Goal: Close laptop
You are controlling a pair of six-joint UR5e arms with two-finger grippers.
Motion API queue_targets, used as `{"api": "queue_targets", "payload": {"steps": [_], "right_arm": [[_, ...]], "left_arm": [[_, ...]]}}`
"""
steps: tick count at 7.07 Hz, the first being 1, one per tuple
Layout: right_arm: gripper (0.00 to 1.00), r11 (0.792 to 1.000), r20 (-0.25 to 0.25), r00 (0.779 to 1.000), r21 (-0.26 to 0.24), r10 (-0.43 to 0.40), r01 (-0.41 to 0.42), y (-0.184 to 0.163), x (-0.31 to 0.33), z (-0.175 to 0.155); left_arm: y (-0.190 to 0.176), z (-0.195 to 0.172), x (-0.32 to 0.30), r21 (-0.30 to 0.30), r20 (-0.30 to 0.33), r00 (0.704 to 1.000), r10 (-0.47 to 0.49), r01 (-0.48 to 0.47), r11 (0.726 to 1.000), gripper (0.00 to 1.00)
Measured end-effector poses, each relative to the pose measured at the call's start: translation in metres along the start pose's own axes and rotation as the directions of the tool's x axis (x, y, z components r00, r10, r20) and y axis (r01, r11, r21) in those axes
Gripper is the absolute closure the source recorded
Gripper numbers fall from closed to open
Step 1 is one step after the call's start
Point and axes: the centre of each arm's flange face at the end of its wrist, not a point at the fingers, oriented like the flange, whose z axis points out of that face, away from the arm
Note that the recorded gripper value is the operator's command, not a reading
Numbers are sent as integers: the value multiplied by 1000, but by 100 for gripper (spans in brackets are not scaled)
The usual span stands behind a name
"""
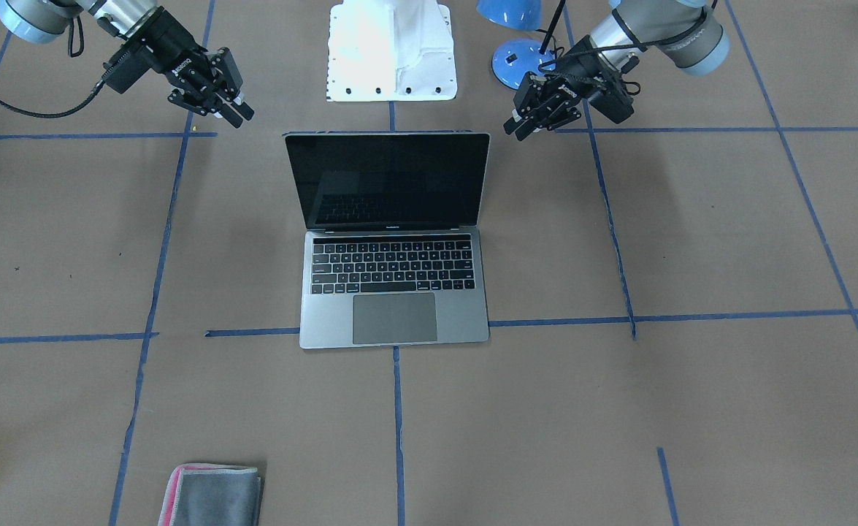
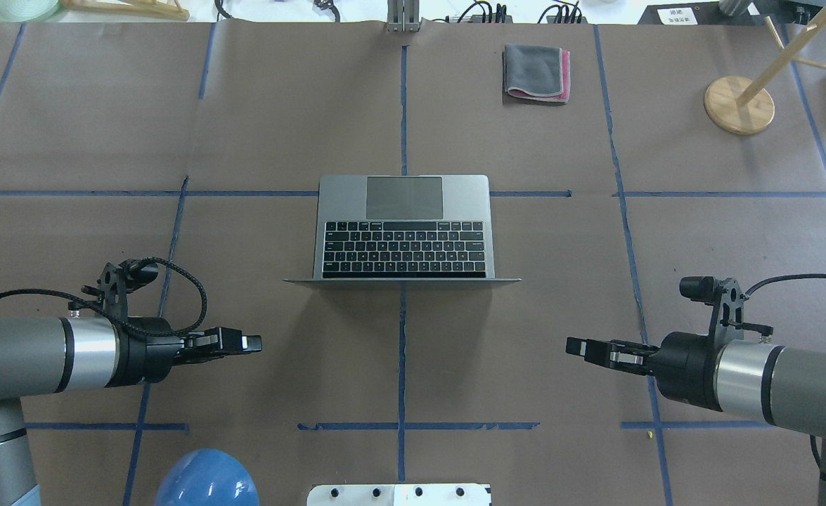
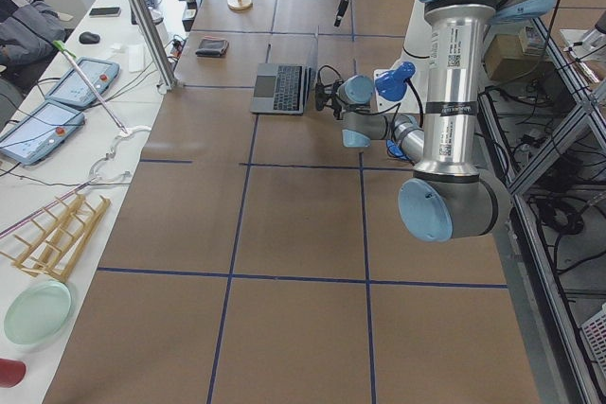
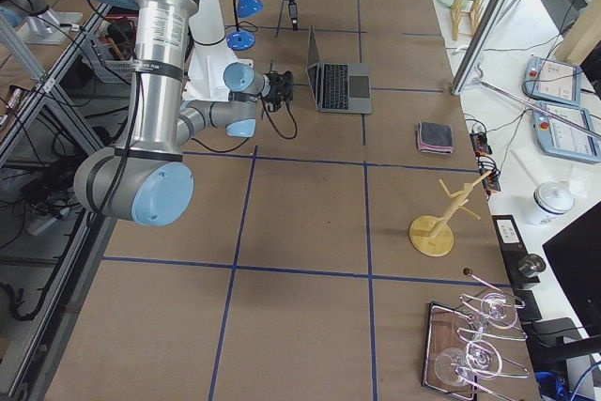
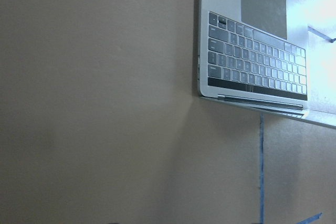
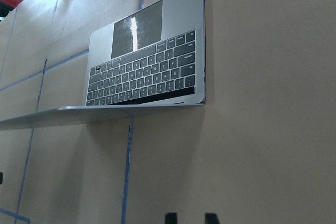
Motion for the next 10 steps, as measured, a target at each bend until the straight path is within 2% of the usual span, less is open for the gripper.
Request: {"api": "queue_targets", "payload": {"steps": [1, 3, 6, 8, 10], "right_arm": [[100, 1000, 5, 1000, 25, 14, -14, -2, -11, 7], [100, 994, 12, 998, 84, 62, -63, -3, -37, 25], [100, 984, 25, 997, 159, 73, -76, 14, -62, 44], [100, 981, 23, 997, 180, 71, -73, 20, -69, 52], [100, 980, 9, 998, 186, 67, -68, 21, -66, 58]], "left_arm": [[1, 1, 8, 15, -17, 1000, -1, 1, 1000, 100], [14, 12, 22, 82, -47, 999, 4, 0, 997, 100], [32, 26, 36, 164, -76, 997, 9, 4, 986, 100], [30, 29, 48, 206, -97, 995, 12, 9, 979, 100], [29, 27, 59, 219, -116, 993, 14, 12, 976, 100]]}}
